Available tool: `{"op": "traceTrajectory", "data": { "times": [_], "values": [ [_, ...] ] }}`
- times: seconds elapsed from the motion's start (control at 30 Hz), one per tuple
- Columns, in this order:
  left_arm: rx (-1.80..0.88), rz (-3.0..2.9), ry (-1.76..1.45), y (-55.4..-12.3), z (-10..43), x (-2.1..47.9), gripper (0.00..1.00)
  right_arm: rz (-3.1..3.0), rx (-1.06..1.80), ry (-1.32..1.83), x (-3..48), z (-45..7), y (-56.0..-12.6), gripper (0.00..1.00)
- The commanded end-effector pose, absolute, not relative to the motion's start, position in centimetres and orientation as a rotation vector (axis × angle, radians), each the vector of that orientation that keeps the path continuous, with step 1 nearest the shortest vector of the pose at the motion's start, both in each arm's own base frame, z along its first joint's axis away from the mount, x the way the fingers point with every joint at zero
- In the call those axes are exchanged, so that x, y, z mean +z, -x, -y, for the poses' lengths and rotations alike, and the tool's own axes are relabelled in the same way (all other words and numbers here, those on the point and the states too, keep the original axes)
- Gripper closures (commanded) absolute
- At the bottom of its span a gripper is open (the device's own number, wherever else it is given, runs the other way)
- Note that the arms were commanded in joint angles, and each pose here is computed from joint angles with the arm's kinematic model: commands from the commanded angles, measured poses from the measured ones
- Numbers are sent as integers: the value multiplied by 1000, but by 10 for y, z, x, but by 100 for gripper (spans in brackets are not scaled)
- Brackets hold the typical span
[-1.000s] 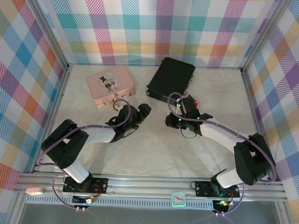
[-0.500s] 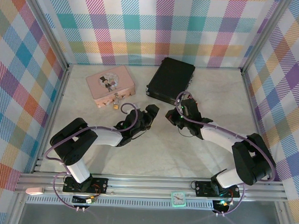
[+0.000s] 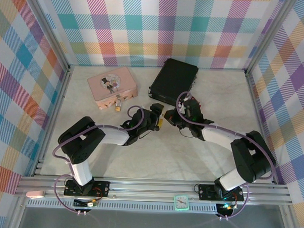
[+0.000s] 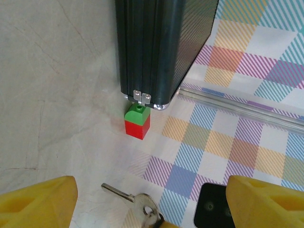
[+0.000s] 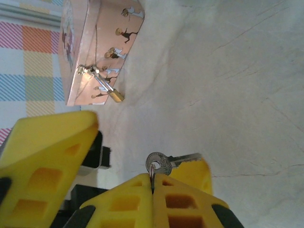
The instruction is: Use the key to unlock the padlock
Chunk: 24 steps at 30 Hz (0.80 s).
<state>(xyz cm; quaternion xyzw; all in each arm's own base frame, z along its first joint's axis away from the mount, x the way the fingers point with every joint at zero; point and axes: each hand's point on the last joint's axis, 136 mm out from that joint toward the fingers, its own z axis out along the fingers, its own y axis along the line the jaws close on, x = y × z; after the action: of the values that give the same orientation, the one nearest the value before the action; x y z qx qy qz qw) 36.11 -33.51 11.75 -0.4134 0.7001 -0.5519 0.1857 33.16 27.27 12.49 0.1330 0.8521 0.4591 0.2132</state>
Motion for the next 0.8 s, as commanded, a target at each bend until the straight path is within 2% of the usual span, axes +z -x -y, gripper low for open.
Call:
{"op": "traceTrajectory", "data": {
  "times": [0.0,0.2,0.47,0.77],
  "values": [
    [-1668,-1936,1213,-365,351,125,19,-2319,1368,-266,139,-287,-332,100],
    [-1647,-1892,1269,-369,341,114,24,-2325,1381,-227,144,-287,-324,100],
    [-1732,-1820,1281,-378,341,117,41,-2349,1378,-211,142,-286,-318,100],
    [-1689,-1813,1297,-377,327,113,43,-2341,1325,-198,149,-278,-315,100]
  ]
}}
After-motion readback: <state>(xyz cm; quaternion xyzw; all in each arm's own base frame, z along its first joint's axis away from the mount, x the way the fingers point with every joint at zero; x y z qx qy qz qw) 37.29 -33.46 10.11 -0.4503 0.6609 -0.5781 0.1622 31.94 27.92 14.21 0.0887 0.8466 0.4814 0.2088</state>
